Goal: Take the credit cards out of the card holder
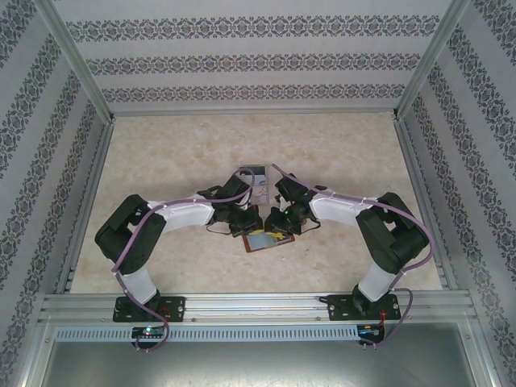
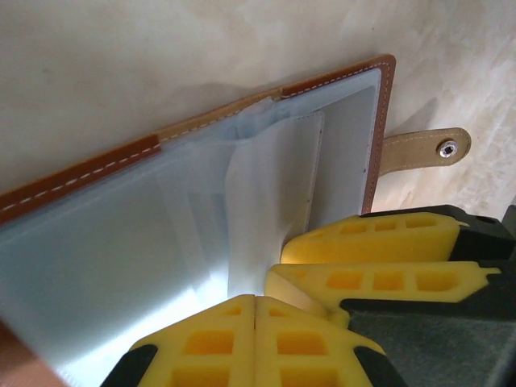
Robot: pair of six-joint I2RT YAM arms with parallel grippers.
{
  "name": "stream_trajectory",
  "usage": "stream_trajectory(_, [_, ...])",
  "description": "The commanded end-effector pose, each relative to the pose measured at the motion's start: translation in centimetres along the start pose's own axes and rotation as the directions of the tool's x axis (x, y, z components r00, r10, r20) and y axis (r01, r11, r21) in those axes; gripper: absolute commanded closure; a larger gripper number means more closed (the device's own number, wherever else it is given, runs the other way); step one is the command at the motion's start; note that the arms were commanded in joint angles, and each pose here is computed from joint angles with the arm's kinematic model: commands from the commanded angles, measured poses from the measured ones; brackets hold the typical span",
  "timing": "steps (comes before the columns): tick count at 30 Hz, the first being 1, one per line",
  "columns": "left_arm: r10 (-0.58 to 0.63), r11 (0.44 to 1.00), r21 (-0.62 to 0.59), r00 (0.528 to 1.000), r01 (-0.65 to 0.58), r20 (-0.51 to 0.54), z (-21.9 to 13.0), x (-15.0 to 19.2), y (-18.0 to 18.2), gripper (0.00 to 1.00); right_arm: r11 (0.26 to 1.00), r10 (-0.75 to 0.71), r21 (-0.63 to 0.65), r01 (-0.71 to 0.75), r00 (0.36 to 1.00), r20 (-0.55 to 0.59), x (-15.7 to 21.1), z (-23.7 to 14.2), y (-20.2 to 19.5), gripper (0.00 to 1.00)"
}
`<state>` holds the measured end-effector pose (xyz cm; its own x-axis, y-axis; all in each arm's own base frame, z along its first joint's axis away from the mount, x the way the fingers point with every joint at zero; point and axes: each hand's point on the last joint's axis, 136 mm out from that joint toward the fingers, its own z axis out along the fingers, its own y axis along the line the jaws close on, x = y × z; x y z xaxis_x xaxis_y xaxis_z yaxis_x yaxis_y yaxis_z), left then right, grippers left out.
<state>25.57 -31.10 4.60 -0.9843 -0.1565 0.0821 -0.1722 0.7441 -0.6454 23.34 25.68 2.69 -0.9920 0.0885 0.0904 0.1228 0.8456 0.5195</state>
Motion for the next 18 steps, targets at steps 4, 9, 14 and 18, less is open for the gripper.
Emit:
stream_trajectory(4, [-0.021, 0.999, 0.033, 0.999, 0.022, -0.027, 1.5, 0.5, -0.1, 0.99, 0.999, 0.013, -0.039, -0.013, 1.0, 0.01, 0.0, -0.5, 0.3, 0.76])
stream_trajectory(9, [-0.058, 0.997, -0.051, 0.997, 0.055, -0.052, 2.4, 1.0, 2.5, 0.99, 0.999, 0.016, -0.042, -0.015, 1.0, 0.012, 0.0, -0.6, 0.4, 0.76])
stream_trajectory(14, [-0.063, 0.99, -0.126, 0.997, 0.056, -0.055, 2.5, 1.3, 4.4, 0.99, 0.999, 0.015, -0.046, -0.013, 0.999, 0.037, -0.3, -1.6, 0.5, 0.7])
stream_trajectory(18, [-0.071, 0.988, -0.14, 0.996, 0.061, -0.063, 2.7, 1.7, 5.0, 0.99, 1.0, 0.014, -0.022, -0.012, 0.997, 0.071, -1.1, -2.7, -0.2, 0.65])
